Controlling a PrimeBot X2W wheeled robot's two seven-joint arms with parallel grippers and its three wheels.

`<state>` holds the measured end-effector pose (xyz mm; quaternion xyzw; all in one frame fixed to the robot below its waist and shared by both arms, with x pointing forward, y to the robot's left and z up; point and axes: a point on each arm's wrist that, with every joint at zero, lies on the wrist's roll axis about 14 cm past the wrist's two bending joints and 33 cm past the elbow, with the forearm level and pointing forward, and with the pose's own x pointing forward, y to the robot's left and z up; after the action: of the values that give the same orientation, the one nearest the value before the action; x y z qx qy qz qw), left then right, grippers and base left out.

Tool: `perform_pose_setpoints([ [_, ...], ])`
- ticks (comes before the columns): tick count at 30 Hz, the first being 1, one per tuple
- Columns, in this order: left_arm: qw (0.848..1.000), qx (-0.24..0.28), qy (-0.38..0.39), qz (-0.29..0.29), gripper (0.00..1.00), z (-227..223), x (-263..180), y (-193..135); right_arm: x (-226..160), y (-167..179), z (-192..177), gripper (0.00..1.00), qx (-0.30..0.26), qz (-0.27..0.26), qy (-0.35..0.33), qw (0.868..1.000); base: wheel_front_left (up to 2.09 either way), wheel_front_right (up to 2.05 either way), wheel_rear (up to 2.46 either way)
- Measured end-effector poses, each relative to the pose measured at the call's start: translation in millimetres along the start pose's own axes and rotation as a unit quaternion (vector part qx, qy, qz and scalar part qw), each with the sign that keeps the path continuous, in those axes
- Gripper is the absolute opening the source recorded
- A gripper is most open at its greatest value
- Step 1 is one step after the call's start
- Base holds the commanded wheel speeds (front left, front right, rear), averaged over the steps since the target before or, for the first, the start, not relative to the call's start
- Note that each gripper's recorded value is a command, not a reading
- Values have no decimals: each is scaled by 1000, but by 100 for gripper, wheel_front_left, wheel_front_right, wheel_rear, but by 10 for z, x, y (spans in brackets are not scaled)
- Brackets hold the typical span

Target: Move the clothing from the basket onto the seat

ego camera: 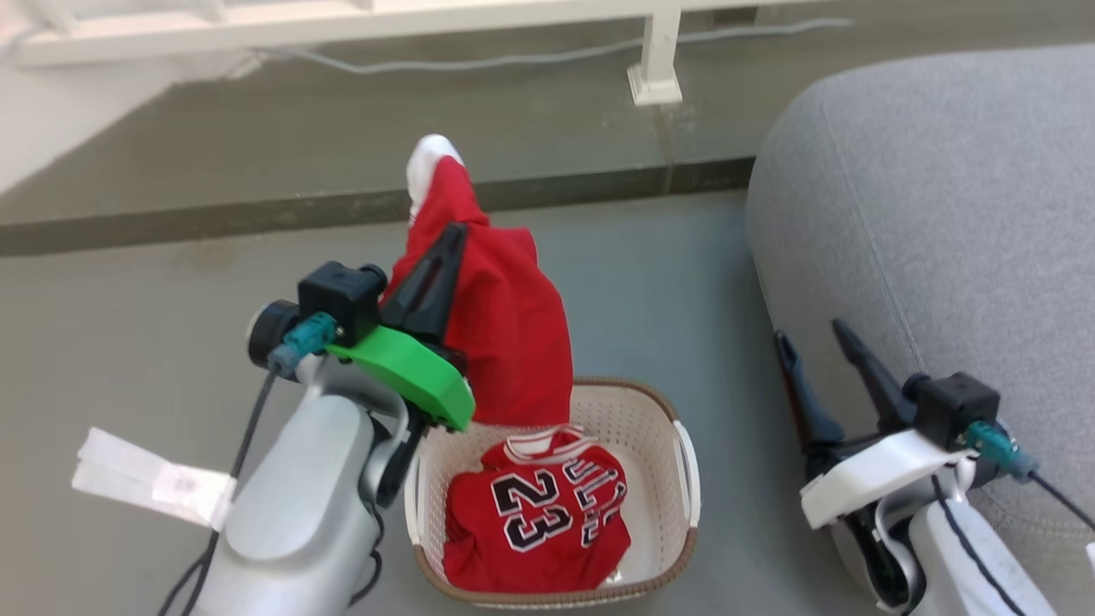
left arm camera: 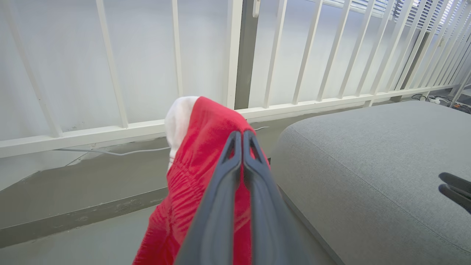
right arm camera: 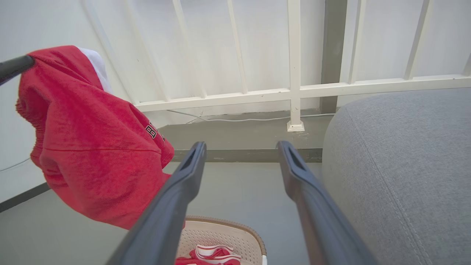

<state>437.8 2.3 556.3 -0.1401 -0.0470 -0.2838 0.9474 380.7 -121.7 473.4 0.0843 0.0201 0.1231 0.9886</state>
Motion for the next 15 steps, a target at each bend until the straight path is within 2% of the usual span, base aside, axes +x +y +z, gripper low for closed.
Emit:
perform_pose_setpoints([
  [10, 998, 1, -55, -39, 0, 369, -140, -362, -136, 211, 37, 100, 2, 23, -7, 1000, 0, 0, 0],
  [15, 997, -1, -60, -55, 0, 417, -212, -476, -172, 257, 54, 100, 4, 28, -10, 1000, 0, 0, 0],
])
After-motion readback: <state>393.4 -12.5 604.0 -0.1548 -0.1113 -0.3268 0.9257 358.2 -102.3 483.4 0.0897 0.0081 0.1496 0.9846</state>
